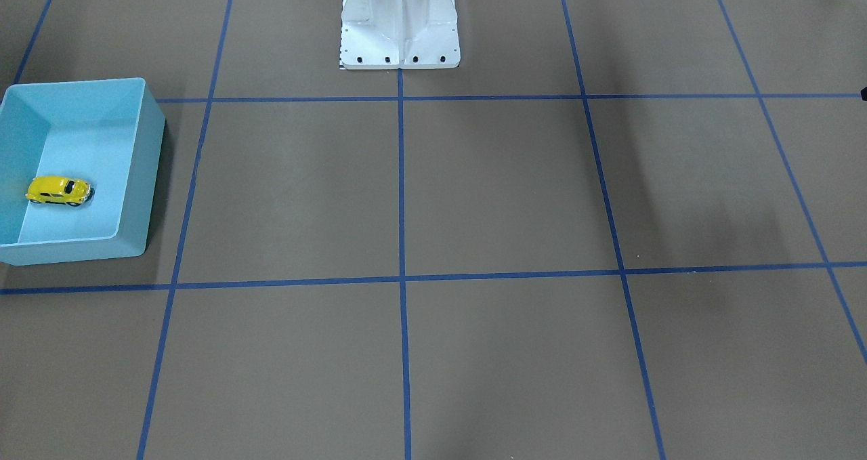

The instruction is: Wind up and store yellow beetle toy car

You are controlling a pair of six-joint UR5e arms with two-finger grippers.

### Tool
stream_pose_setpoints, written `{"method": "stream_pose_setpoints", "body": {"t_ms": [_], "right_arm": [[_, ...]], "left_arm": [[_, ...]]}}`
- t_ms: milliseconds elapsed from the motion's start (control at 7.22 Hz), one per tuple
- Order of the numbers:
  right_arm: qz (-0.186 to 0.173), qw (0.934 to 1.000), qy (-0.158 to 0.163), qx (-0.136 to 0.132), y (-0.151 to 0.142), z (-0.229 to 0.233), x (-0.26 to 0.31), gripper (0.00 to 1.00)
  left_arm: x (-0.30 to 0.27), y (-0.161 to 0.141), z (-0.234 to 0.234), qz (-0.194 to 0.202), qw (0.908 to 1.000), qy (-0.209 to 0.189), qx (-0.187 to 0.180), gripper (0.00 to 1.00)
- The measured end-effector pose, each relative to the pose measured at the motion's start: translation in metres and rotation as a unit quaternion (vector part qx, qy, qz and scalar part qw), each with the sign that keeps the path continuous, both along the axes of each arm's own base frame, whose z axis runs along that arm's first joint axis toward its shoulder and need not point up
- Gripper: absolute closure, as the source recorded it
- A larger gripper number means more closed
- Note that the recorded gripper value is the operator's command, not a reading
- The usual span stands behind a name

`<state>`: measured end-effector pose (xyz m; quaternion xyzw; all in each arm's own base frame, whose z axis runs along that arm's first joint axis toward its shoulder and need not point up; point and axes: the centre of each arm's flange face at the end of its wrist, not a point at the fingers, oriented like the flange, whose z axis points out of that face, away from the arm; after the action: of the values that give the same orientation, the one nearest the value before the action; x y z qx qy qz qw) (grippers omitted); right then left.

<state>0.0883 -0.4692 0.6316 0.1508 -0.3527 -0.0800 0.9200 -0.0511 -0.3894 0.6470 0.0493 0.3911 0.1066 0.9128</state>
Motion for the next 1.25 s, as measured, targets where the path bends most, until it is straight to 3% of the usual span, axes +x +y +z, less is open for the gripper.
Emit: {"method": "stream_pose_setpoints", "body": {"t_ms": [138,277,415,554,831,1246], "right_arm": [[0.049,0.9958,-0.013,-0.076,0.003,0.009,0.001,0.0],[0.092,0.9845,-0.025,-0.147,0.01,0.02,0.0,0.0],[0.115,0.9724,-0.035,-0.2,0.016,0.027,-0.001,0.0],[0.122,0.9647,-0.041,-0.229,0.021,0.03,-0.001,0.0],[0.126,0.9614,-0.045,-0.241,0.025,0.028,-0.001,0.0],[0.124,0.9642,-0.047,-0.23,0.043,0.014,-0.002,0.0]], "left_arm": [[0.0,0.0,0.0,0.0,1.0,0.0,0.0,0.0],[0.0,0.0,0.0,0.0,1.0,0.0,0.0,0.0],[0.0,0.001,0.0,0.0,1.0,0.0,-0.001,0.0],[0.0,0.001,0.001,0.0,1.0,0.0,-0.001,0.0],[0.0,0.001,0.001,0.0,1.0,0.0,-0.001,0.0],[0.0,0.001,0.001,0.0,1.0,0.0,-0.001,0.0]]}}
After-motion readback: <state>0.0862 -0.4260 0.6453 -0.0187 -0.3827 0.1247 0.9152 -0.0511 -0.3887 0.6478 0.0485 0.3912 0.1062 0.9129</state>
